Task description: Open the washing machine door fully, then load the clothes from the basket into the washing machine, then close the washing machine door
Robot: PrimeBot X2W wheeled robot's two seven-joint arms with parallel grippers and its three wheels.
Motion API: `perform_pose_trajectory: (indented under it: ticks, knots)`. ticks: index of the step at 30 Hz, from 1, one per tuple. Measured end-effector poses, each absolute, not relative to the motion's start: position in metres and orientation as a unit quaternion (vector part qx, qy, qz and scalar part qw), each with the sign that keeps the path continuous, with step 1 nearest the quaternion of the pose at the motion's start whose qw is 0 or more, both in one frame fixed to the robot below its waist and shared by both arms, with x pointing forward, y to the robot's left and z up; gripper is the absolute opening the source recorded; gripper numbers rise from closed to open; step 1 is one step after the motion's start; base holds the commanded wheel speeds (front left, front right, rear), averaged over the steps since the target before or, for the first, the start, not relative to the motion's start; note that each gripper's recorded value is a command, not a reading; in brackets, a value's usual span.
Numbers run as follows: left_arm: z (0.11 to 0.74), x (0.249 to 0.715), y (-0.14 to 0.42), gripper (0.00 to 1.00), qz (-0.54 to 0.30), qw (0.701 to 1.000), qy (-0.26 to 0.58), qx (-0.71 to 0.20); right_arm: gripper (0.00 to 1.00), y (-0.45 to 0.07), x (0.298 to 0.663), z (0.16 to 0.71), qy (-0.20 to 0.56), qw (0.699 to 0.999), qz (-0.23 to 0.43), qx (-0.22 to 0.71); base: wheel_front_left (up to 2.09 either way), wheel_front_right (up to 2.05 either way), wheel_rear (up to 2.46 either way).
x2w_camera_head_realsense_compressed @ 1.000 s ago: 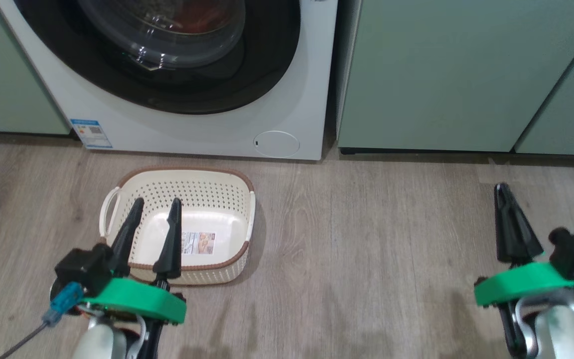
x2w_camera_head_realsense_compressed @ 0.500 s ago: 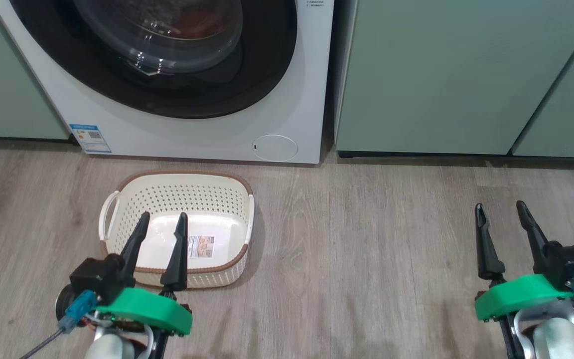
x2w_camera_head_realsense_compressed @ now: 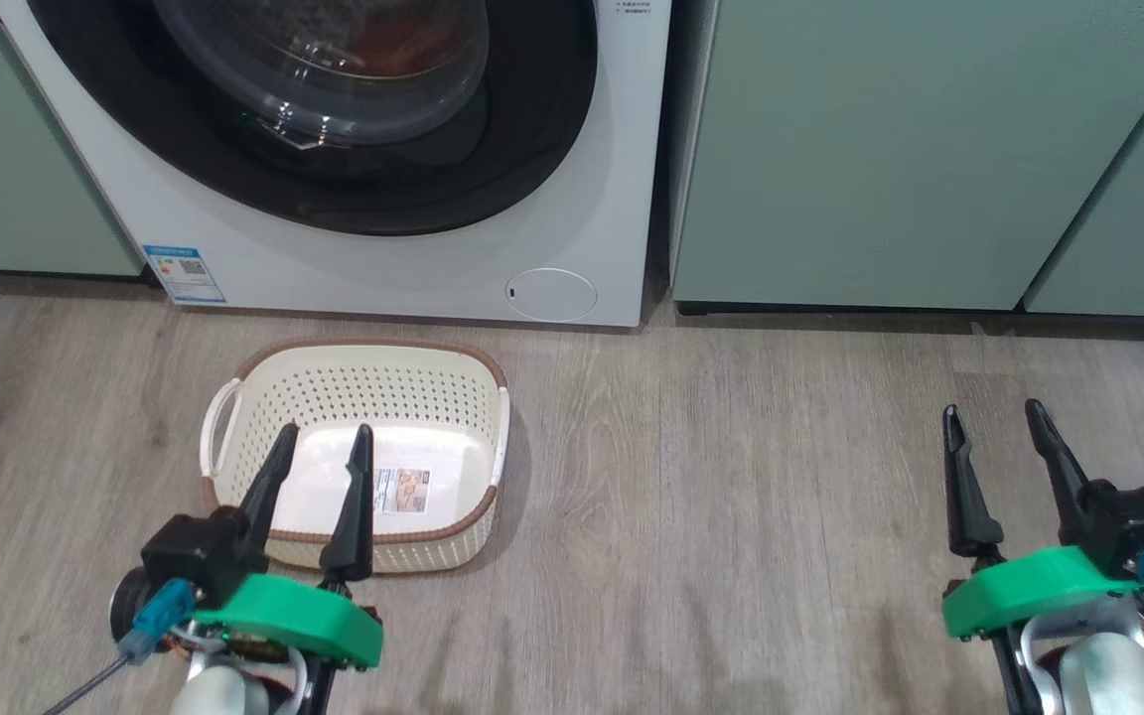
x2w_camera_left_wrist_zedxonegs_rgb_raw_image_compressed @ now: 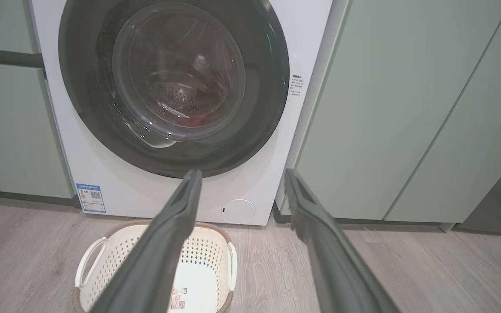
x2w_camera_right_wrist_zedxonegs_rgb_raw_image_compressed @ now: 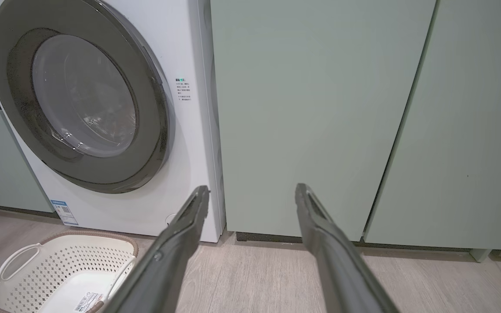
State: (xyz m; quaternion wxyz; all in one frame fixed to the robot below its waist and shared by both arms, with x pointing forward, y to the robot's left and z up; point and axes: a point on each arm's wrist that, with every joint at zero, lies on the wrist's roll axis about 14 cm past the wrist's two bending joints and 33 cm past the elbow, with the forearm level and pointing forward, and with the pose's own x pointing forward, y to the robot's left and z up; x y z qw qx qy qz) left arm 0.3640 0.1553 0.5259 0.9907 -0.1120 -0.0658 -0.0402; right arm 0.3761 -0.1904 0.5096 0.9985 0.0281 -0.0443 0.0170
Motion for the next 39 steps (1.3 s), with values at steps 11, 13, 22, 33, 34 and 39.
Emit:
perform_pose_trajectory:
  ticks: [11,13,22,33,34,39]
  knots:
    - [0.522,0.361,0.161,1.00,-0.026,0.993,-0.061,-0.100,1.00,-0.185,0.377,0.510,-0.045,0.998,0.024,0.030,0.00,0.00,0.00]
    - [0.522,0.361,0.161,1.00,-0.026,0.993,-0.061,-0.097,1.00,-0.184,0.378,0.510,-0.045,0.998,0.026,0.030,0.00,0.00,0.00]
    - [0.523,0.360,0.162,1.00,-0.026,0.993,-0.063,-0.095,1.00,-0.181,0.379,0.510,-0.044,0.998,0.031,0.030,0.00,0.00,0.00]
    - [0.522,0.359,0.163,1.00,-0.027,0.993,-0.062,-0.100,1.00,-0.179,0.379,0.510,-0.045,0.998,0.033,0.030,0.00,0.00,0.00]
    - [0.522,0.359,0.163,1.00,-0.028,0.992,-0.062,-0.103,1.00,-0.179,0.379,0.510,-0.045,0.998,0.033,0.030,0.00,0.00,0.00]
    - [0.521,0.358,0.164,1.00,-0.026,0.992,-0.060,-0.108,1.00,-0.178,0.380,0.510,-0.044,0.998,0.035,0.030,0.00,0.00,0.00]
